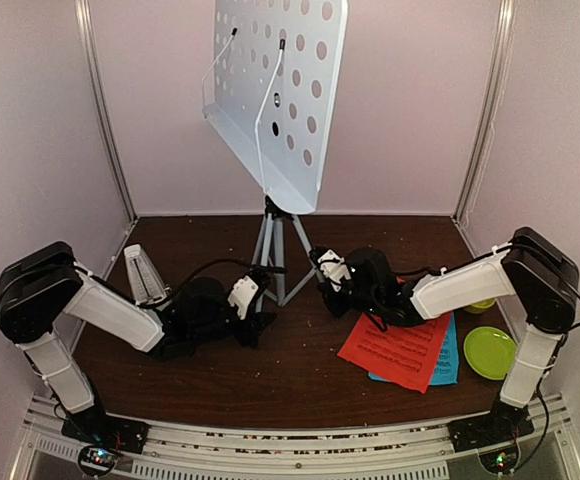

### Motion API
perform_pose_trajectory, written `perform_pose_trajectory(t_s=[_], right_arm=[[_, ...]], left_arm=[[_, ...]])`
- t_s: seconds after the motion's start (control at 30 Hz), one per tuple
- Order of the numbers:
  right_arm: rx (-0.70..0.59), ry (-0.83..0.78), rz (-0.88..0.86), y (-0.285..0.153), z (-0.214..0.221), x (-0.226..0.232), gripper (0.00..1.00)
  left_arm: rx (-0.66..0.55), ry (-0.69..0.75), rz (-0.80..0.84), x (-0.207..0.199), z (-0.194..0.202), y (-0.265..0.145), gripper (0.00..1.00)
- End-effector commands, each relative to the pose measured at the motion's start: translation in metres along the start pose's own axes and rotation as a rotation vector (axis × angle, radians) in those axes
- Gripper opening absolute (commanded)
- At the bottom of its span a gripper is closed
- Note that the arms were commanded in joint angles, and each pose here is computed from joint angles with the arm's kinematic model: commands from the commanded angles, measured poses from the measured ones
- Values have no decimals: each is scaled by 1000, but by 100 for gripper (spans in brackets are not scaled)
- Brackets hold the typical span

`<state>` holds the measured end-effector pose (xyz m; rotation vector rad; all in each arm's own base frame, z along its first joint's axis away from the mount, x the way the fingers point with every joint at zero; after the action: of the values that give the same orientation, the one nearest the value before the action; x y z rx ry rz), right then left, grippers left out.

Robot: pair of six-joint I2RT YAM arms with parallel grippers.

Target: Set up the instrument practice props

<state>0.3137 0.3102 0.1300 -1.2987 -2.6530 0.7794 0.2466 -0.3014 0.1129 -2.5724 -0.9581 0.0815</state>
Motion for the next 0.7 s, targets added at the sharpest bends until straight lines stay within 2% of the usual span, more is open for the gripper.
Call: perform_pose_trajectory(t_s=[0.0, 0.2, 0.5, 0.67], right_arm=[[28, 77, 48, -11, 11, -5, 0], [57, 73, 105, -12, 21, -17, 0], [88, 116, 182, -24, 36, -52, 0], [128, 125, 183, -30, 45, -56, 0]], left_arm=[[-106, -22, -153, 19, -22, -12, 30], [-53, 2, -208, 31, -5, -39, 1], [-7, -6, -299, 48, 18, -65, 0], [36, -28, -356, 57, 40, -77, 0]])
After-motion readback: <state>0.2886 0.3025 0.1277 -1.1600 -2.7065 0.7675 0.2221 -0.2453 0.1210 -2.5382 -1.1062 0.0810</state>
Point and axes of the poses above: each gripper's point midway between its finger pads, its own y axis out along the fingers, its own x axis along the line the jaws close on, z = x × y, the point moved 6 cm from there along -y, back along the fingers, and after that the axes turned 2 degrees about y, right-handed, at the moved point
